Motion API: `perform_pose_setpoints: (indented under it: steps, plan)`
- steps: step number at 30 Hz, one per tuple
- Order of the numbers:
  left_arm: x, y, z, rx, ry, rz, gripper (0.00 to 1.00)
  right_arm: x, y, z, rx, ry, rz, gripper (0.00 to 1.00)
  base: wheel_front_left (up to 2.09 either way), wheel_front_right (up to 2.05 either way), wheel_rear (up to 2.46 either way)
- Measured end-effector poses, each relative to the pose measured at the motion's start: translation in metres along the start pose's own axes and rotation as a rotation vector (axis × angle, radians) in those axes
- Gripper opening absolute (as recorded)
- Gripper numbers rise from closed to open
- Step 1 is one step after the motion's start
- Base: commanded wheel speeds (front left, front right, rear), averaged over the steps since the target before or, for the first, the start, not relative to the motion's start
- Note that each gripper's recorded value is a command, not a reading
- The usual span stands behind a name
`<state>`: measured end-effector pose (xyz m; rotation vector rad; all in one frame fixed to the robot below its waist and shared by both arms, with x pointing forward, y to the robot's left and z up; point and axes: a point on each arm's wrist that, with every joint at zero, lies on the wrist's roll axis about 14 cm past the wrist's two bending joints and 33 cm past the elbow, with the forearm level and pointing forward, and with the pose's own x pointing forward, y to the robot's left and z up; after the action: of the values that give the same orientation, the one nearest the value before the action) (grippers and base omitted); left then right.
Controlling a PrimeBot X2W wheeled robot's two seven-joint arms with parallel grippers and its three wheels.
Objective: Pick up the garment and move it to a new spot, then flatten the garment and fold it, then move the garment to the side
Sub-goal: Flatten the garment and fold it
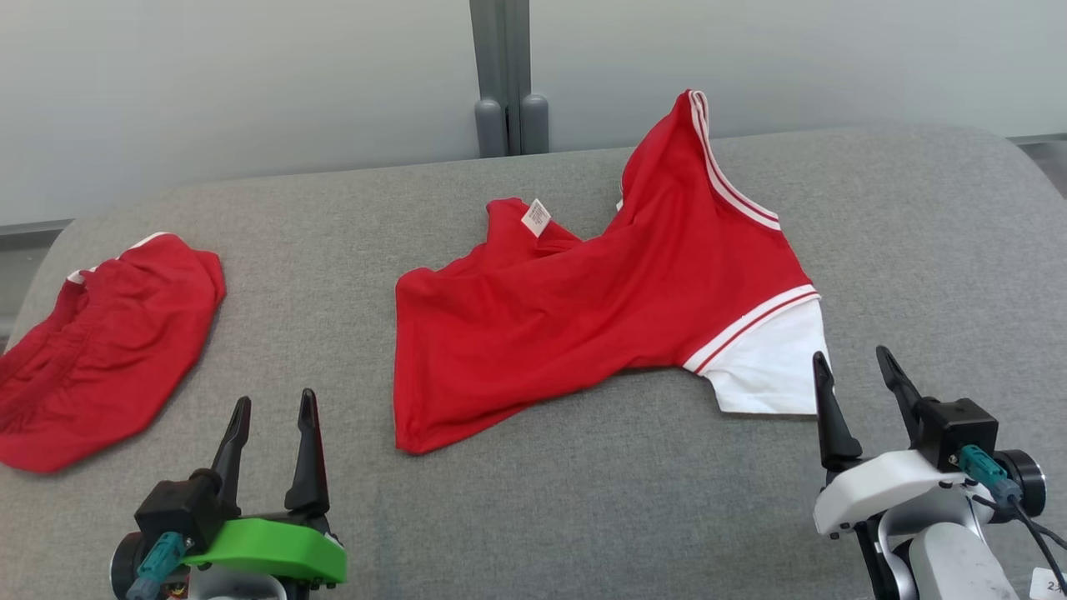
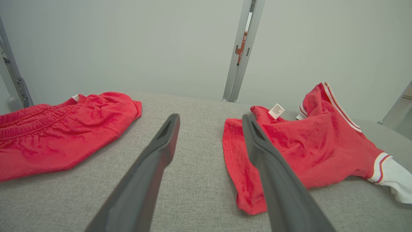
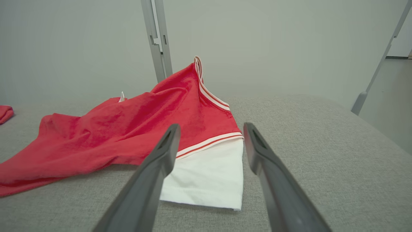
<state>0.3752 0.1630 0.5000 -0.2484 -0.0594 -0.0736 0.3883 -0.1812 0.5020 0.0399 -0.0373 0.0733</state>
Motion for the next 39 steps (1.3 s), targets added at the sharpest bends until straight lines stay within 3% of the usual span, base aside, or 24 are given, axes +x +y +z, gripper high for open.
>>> perform_pose_setpoints:
  steps: [23,30,34,39]
  plan:
    - [-0.005,0.007,-0.023,-0.012,0.071,0.023,1.00,0.003,-0.004,-0.007,0.021,0.030,-0.024,1.00,0.00,0.00,0.00]
    - [0.010,-0.017,-0.068,-0.034,0.240,-0.056,1.00,0.014,-0.032,-0.042,0.068,0.257,-0.110,1.00,0.00,0.00,0.00]
    - [0.017,-0.030,-0.101,-0.041,0.423,-0.100,1.00,0.021,-0.036,-0.067,0.087,0.407,-0.124,1.00,0.00,0.00,0.00]
    - [0.019,-0.040,-0.127,-0.063,0.553,-0.127,1.00,0.032,-0.036,-0.083,0.099,0.487,-0.128,1.00,0.00,0.00,0.00]
